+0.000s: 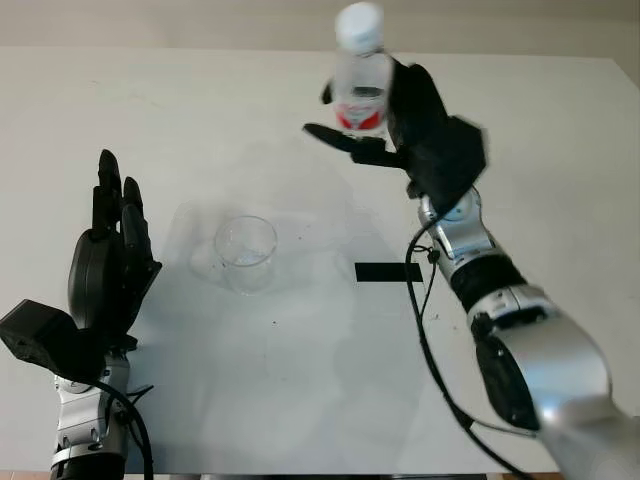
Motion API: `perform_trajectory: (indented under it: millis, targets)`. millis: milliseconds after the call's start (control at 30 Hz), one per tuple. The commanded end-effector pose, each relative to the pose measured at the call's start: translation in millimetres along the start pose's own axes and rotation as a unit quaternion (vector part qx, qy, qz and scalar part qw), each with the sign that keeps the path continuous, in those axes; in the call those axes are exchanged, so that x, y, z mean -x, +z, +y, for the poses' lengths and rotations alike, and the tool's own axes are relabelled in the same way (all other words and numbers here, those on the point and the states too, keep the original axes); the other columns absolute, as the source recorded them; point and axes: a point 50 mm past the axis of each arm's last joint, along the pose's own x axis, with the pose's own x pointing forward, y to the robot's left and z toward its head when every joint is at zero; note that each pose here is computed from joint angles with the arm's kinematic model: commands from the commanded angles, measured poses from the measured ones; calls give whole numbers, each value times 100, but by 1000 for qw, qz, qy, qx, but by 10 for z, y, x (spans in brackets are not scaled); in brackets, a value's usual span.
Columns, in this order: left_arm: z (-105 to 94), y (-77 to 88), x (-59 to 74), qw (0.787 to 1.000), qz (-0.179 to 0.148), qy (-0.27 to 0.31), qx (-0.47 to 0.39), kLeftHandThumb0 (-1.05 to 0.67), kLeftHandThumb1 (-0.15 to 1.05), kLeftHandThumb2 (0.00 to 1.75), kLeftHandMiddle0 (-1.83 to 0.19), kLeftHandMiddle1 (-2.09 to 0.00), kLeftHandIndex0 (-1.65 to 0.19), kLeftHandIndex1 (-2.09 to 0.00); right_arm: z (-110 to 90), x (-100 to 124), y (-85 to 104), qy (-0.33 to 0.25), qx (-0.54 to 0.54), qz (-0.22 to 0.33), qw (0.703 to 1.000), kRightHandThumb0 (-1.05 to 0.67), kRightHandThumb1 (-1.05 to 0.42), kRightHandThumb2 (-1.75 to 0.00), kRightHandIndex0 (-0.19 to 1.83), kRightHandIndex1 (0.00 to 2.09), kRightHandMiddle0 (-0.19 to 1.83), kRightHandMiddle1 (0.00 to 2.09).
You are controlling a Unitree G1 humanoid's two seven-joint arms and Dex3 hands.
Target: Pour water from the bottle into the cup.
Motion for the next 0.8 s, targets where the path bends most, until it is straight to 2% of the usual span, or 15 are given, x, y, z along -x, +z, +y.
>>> perform_trajectory:
  millis: [0, 233, 467, 767]
  targets:
    - [13, -127, 119, 1000, 24, 10, 12, -67, 105, 79, 19, 0, 19, 0, -56, 76, 42, 0, -21, 1, 1000, -35, -105, -44, 130, 209, 102, 209]
    - [14, -127, 86, 1000, 24, 2, 10, -69, 105, 79, 19, 0, 19, 0, -115, 359, 132, 34, -59, 44, 997, -36, -105, -45, 112, 209, 82, 209]
    - [27, -121, 65, 1000, 18, 0, 12, -69, 105, 79, 19, 0, 19, 0, -160, 542, 147, 44, -40, 58, 997, -32, -105, -43, 113, 209, 88, 209]
    - [50, -111, 54, 1000, 14, -3, 9, -68, 105, 80, 19, 0, 19, 0, -62, 677, -49, 58, -60, 102, 991, -34, -105, -43, 110, 209, 79, 209]
